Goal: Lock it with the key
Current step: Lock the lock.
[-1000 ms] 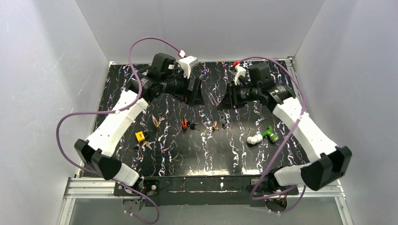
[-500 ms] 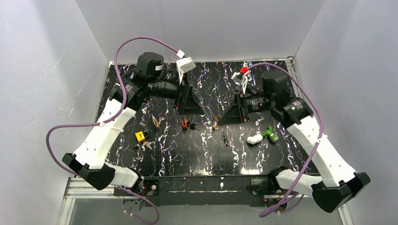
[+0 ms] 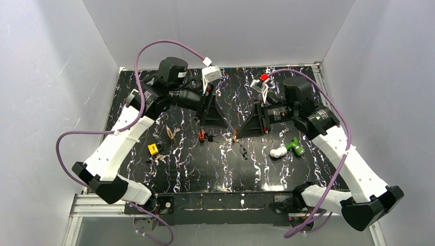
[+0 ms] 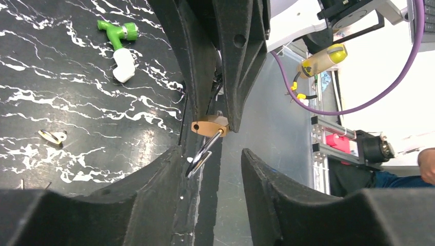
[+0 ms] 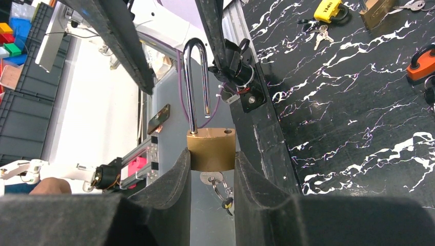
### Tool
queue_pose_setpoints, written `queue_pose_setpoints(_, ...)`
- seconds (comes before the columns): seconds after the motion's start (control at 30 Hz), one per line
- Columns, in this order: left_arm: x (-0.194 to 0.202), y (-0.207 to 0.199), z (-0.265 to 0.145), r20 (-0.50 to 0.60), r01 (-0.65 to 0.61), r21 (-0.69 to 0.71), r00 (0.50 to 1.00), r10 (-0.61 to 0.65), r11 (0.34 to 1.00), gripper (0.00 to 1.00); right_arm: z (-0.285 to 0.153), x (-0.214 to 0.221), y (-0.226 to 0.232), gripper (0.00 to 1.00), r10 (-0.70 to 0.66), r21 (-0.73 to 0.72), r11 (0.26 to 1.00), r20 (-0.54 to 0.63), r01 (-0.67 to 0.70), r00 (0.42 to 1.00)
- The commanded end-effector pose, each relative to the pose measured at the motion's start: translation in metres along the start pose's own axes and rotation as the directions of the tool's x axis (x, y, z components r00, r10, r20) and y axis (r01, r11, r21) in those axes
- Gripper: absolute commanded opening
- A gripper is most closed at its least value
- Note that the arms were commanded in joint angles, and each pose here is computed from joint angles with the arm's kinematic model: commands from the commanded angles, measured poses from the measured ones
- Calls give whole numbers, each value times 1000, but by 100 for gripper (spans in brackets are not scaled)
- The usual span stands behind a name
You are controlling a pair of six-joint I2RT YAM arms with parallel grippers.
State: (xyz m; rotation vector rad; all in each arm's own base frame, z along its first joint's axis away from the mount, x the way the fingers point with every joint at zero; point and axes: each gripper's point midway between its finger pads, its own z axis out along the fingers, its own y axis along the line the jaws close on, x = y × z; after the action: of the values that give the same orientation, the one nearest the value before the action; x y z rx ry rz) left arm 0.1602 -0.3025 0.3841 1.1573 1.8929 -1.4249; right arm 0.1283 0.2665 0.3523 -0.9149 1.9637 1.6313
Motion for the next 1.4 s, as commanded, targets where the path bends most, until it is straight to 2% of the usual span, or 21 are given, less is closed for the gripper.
queue_pose_setpoints(0.0, -2, -11, -1, -10, -18, 16, 1000, 19, 1000, 40, -1, -9, 13, 1, -62, -31, 998, 24, 62, 998)
queue_pose_setpoints(0.1, 1, -10, 2, -23, -17, 9, 1000, 17, 1000, 26, -2, -10, 13, 1, -67, -26, 997, 28, 67, 997)
queue_pose_setpoints(0.2, 3, -8, 4, -32, -12, -5, 999, 12, 1000, 1, -2, -11, 11, 1, -68, -18, 998, 31, 68, 997)
queue_pose_setpoints(0.27, 2, -9, 4, -30, -10, -15, 1000, 10, 1000, 0, -2, -11, 10, 1, -69, -11, 998, 33, 69, 997)
queue_pose_setpoints(0.3, 1, -9, 4, -28, -7, -22, 1000, 7, 1000, 0, -2, -13, 8, 11, -70, 7, 998, 41, 70, 997)
queue_pose_setpoints(0.37, -5, -12, 3, -7, -3, -37, 1000, 3, 999, 0, -3, -18, 2, 43, -88, 56, 995, 69, 84, 994)
queue_pose_setpoints(0.4, -10, -14, 3, 9, -3, -40, 1000, 3, 999, 0, -5, -21, 0, 52, -106, 85, 992, 90, 98, 990)
queue_pose_setpoints(0.47, -20, -17, 1, 53, 7, -63, 999, -4, 998, 0, -9, -31, 1, 64, -161, 128, 981, 149, 143, 976)
queue_pose_setpoints(0.53, -32, -23, -3, 109, 21, -73, 994, -13, 997, 0, -16, -45, 6, 67, -237, 170, 965, 231, 200, 944)
queue_pose_setpoints(0.67, -62, -34, -13, 241, 73, -81, 969, -51, 994, 0, -32, -68, 20, 69, -366, 245, 925, 384, 289, 848)
queue_pose_setpoints(0.77, -79, -42, -18, 320, 130, -67, 942, -102, 989, 0, -39, -81, 39, 70, -420, 237, 907, 429, 350, 799)
queue_pose_setpoints(0.97, -108, -59, -33, 427, 142, -44, 897, -110, 989, 0, -43, -105, 65, 67, -467, 207, 883, 468, 421, 750)
queue_pose_setpoints(1.23, -122, -70, -45, 478, 130, -45, 873, -93, 990, 0, -46, -125, 90, 44, -492, 173, 863, 495, 474, 716)
queue_pose_setpoints(1.37, -121, -70, -45, 478, 132, -49, 873, -93, 990, 0, -47, -125, 98, 43, -482, 144, 865, 506, 482, 715)
